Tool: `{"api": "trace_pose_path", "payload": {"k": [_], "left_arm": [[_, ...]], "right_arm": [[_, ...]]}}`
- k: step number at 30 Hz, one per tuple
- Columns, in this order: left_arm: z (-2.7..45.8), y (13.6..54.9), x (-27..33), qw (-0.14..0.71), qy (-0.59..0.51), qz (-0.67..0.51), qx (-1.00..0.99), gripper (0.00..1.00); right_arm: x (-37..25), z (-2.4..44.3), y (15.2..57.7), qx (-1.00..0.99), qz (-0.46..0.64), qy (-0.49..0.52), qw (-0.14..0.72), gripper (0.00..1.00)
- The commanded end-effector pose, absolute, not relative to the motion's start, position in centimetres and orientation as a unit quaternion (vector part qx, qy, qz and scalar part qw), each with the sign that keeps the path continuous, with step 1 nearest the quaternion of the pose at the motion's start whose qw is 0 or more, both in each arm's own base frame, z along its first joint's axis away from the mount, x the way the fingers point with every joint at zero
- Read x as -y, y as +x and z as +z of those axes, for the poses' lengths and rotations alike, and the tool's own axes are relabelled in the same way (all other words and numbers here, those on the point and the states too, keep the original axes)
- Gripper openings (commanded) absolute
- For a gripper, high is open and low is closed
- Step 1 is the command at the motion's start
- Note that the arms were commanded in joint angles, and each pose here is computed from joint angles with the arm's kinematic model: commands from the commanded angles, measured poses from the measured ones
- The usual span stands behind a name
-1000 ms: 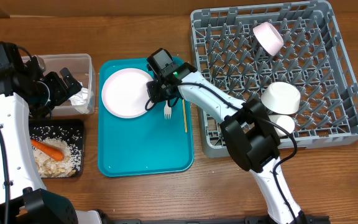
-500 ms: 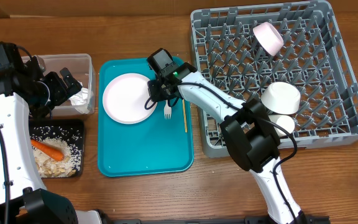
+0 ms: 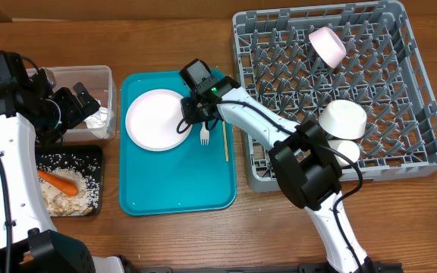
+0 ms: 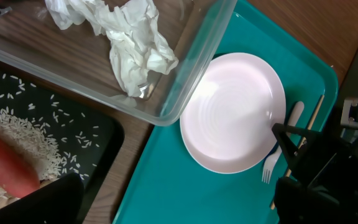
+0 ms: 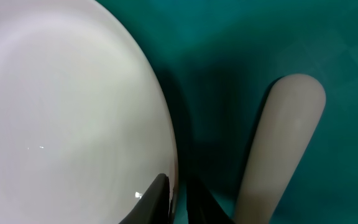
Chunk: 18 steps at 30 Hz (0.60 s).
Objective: Sort waste into correct bins and load items into the dishwasher rack
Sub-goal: 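Grasp the large pink plate rim with the right gripper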
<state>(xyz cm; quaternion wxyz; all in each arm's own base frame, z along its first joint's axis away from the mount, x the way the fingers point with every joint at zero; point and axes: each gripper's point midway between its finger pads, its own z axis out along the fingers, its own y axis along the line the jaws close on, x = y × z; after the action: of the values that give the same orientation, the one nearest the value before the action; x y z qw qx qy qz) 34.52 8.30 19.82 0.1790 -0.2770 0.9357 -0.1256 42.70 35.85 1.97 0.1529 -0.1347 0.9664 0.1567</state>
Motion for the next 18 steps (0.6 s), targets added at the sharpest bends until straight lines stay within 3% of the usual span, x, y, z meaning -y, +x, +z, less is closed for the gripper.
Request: {"api": "trace_pose_path", "payload": {"k": [1,9,12,18], "left_arm": [[21.12,34.61,-8.18,0.196,-0.275,-0.127,-0.933,1.00],[21.11,34.61,-8.17,0.196,-0.275,-0.127,-0.933,1.00],[21.12,34.61,-8.17,0.196,-0.275,-0.127,-0.933,1.00],[21.12,34.61,-8.17,0.196,-0.275,-0.127,-0.933,1.00]], "right_arm": [[-36.13,2.08,43.06,-0.966,0.154,-0.130,0.160,0.13],[-36.07,1.83,43.00,-0.968,0.154,-0.121,0.158,0.13],[-36.09,1.86,43.06,-0.967,0.155,-0.121,0.159,0.04],[-36.12,1.99,43.09,-0.967,0.156,-0.121,0.160,0.04]]}}
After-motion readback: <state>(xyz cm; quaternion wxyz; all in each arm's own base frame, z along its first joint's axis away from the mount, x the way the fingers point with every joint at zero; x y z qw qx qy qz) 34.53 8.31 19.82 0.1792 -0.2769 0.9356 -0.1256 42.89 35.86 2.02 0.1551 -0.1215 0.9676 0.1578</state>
